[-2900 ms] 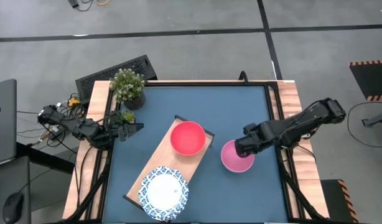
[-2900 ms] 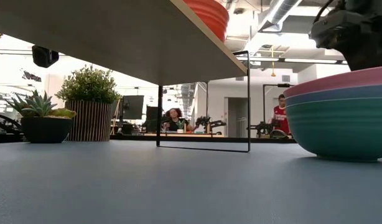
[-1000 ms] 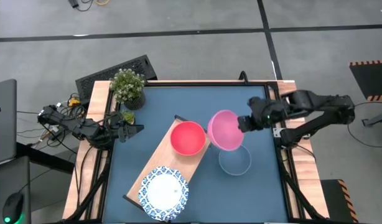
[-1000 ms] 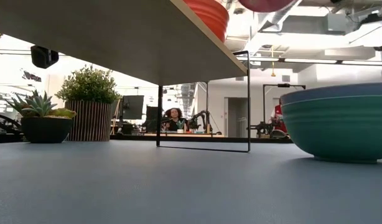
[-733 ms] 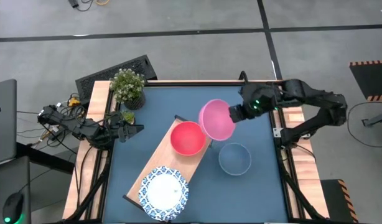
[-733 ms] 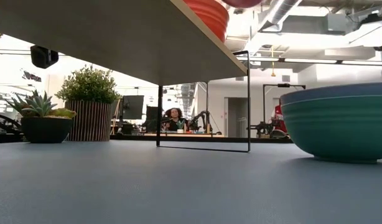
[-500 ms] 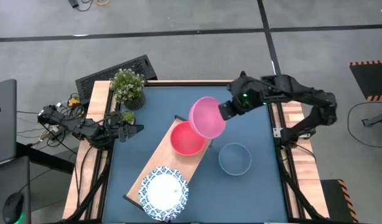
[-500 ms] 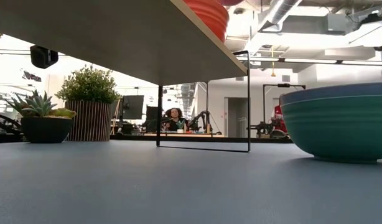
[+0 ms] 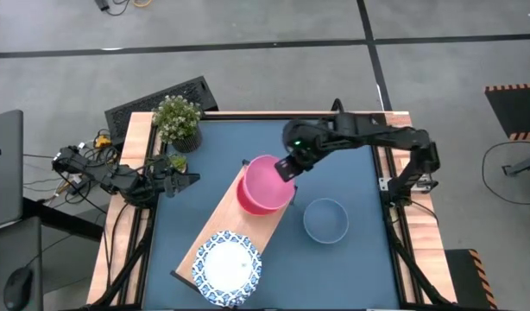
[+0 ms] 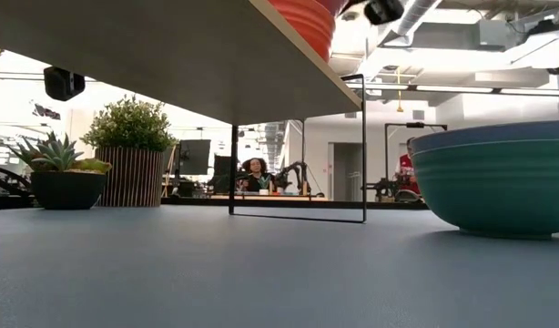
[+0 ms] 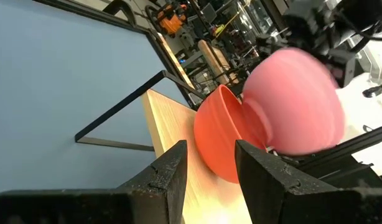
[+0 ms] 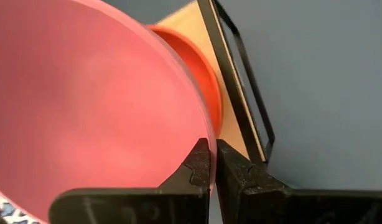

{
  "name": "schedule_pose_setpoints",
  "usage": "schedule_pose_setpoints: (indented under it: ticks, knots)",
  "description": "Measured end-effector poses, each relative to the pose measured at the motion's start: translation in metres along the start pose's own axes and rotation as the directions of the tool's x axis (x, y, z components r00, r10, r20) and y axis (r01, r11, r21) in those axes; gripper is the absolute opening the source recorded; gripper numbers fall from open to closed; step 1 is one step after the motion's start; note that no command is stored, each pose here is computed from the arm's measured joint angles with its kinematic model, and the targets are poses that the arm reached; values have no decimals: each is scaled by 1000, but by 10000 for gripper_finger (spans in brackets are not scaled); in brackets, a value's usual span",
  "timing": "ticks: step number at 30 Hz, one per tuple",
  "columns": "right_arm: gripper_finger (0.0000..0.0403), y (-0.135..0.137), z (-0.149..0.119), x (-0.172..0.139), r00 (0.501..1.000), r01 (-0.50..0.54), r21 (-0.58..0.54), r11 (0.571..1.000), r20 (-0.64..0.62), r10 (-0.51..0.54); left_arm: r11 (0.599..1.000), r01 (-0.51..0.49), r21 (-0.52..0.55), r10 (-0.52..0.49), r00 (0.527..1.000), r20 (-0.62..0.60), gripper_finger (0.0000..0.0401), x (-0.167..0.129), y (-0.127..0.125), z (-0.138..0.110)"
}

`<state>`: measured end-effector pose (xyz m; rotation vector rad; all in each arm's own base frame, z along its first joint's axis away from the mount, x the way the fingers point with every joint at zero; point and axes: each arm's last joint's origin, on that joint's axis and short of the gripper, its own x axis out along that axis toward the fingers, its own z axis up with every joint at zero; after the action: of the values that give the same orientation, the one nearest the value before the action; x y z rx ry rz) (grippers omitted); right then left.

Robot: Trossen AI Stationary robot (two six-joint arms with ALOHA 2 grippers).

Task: Place and stack bowls onto a shelf
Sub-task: Stack the pink bowl on top of the orange bowl on the shelf

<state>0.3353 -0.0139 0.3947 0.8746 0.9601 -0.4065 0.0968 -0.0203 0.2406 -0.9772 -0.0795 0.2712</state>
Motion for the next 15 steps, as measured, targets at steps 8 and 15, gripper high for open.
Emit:
schedule_pose_setpoints:
  ticks: [8, 15]
  knots:
    - [27, 2, 5, 32, 996, 34, -7, 999, -76, -34, 1000, 0, 0, 0, 1000, 0, 121, 0, 0, 0]
    - [34, 0, 8, 32, 997, 36, 2, 999, -73, -36, 1000, 0, 0, 0, 1000, 0, 121, 0, 0, 0]
